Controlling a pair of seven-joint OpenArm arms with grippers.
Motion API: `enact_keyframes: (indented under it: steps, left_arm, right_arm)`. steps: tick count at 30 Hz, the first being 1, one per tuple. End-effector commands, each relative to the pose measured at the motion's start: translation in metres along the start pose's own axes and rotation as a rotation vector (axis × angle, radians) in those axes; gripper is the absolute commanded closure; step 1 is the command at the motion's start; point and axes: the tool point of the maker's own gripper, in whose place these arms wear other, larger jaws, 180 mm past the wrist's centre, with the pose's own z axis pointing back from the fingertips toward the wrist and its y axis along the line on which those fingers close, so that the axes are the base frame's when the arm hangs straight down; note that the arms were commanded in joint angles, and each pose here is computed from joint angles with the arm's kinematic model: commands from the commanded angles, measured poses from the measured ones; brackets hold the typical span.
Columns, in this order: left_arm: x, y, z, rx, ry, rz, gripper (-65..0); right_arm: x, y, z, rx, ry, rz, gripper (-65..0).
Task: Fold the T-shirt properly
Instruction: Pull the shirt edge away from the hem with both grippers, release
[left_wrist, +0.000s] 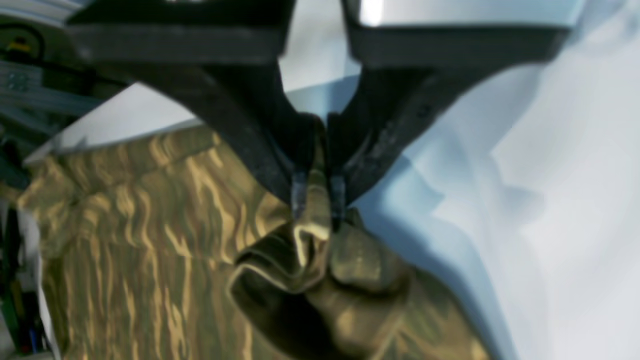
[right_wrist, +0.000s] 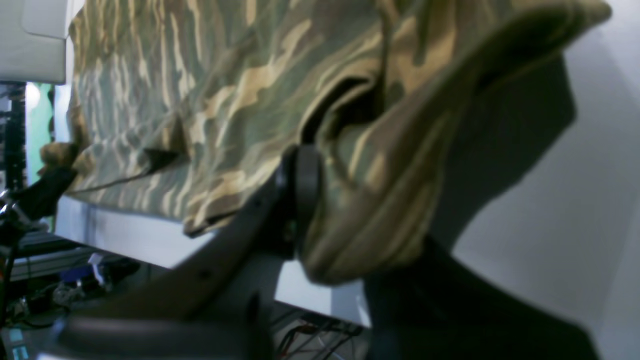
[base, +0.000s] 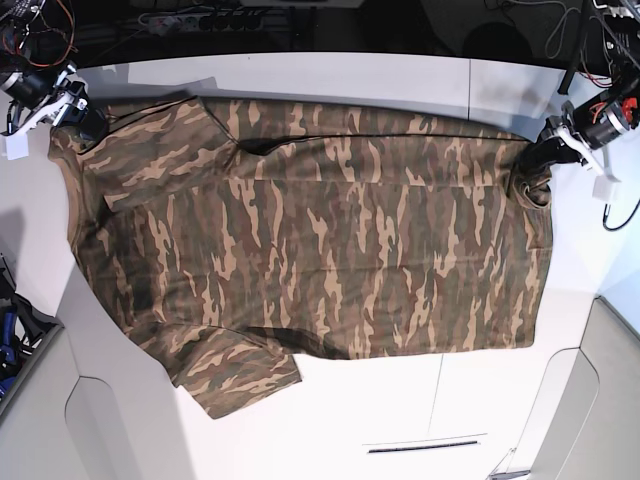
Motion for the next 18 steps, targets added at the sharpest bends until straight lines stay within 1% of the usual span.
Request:
enact_keyframes:
  steps: [1,7,11,12,14,15,16,17,18]
  left_arm:
    - [0.01,-0.004,0.008,-0.008,-0.021,-0.038,0.0]
    - [-0.017,-0.011,0.019,-0.007,0.039,-0.052,0.0]
    - [-0.02,-0.014,0.016,-0.014,0.034,-0.039,0.0]
    - [-0.021,-0.014,0.016,-0.016,0.033,-0.035,-1.7]
    - [-0.025,-0.015,0.015,-0.016,0.043,-0.03,-15.6]
    - [-0.028,-0.014,0.015,-0.015,0.062,-0.029,-21.9]
    - [-0.028,-0.014,0.016,-0.013,0.071,-0.03,-25.7]
    - [-0.026,-0.012,0.019,-0.006,0.064,-0.027,-26.2]
    - [-0.022,-0.009,0.022,0.004,0.047,-0.025,-26.2]
  right_arm:
    - [0.014,-0.001,0.009,-0.005,-0.036,0.034,0.0]
    - [0.011,-0.007,0.012,-0.031,-0.023,0.039,0.0]
    - [0.01,-0.009,0.012,-0.044,-0.016,0.042,0.0]
    - [0.01,-0.009,0.012,-0.045,-0.015,0.043,0.0]
    - [0.013,-0.011,0.012,-0.053,-0.027,0.047,0.0]
    - [0.016,-0.013,0.012,-0.066,-0.043,0.053,-6.2]
    - [0.019,-0.016,0.013,-0.085,-0.059,0.062,-13.5]
    - [0.023,-0.02,0.015,-0.106,-0.074,0.074,-20.5]
    - [0.028,-0.024,0.017,-0.126,-0.085,0.089,-25.8]
